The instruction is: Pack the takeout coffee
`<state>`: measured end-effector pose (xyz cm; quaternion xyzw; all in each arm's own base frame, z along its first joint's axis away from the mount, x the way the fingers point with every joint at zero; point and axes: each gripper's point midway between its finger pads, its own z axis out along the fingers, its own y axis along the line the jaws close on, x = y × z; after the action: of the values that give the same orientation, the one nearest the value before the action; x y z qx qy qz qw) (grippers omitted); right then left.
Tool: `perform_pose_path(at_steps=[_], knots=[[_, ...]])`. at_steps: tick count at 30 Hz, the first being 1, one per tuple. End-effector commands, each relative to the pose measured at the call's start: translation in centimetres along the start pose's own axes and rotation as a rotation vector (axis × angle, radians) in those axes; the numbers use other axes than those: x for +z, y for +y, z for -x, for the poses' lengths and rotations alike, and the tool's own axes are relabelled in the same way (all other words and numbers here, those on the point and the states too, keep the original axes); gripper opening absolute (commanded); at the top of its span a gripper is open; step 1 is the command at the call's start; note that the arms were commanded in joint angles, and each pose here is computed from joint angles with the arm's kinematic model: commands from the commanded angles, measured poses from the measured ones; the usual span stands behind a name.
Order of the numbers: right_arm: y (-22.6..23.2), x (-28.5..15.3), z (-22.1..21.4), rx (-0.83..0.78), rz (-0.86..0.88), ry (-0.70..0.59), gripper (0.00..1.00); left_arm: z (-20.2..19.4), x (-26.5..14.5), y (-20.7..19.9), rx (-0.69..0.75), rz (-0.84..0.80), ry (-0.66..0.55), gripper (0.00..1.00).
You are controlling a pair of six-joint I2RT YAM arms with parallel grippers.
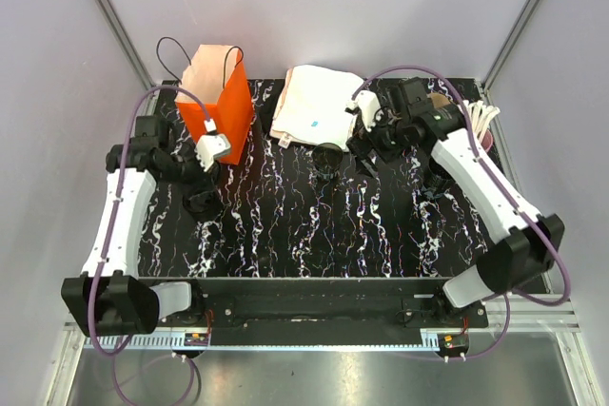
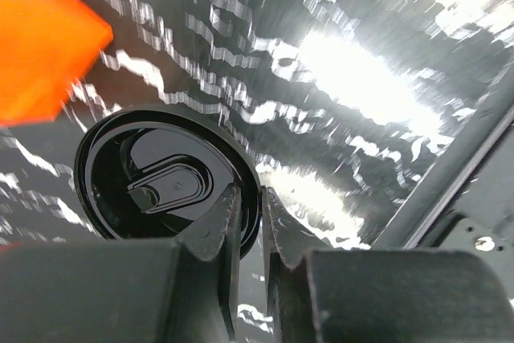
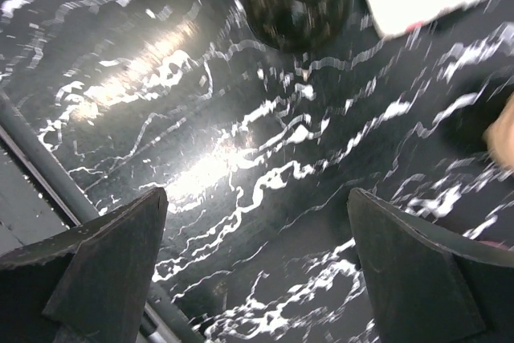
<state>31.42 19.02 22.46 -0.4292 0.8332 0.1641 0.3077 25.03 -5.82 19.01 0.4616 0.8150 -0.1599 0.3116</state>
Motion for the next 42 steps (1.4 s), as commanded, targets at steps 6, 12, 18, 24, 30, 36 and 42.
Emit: perform_pose_path(at_steps=[6,12,18,24,30,36,42], knots=[[4.7,-6.1,6.9,-0.434,-0.037,-0.370,1.00,7.3,-0.1,-6.8,0.081,-0.278,-0.152,0.07],[7.2,-6.6,6.6,-0.582,0.034,-0.397,1.00,10.7,-0.7,-9.9,0.104,-0.452,-0.205,0.07],[9.8,-5.4,6.5,-0.669,0.099,-0.389,1.00,12.5,-0.6,-12.8,0.094,-0.629,-0.207,0.07],[11.2,-4.3,7.6,-0.730,0.117,-0.376,1.00,13.8,-0.4,-14.5,0.087,-0.753,-0.212,0.06],[12.5,-3.7,9.6,-0.751,0.169,-0.390,1.00,14.3,0.4,-15.8,0.087,-0.819,-0.196,0.05],[13.0,-2.4,10.2,-0.781,0.192,-0.354,1.00,14.6,0.2,-16.7,0.095,-0.843,-0.190,0.03],[14.4,-1.3,9.2,-0.808,0.248,-0.325,1.00,14.8,0.0,-16.9,0.091,-0.851,-0.201,0.03]])
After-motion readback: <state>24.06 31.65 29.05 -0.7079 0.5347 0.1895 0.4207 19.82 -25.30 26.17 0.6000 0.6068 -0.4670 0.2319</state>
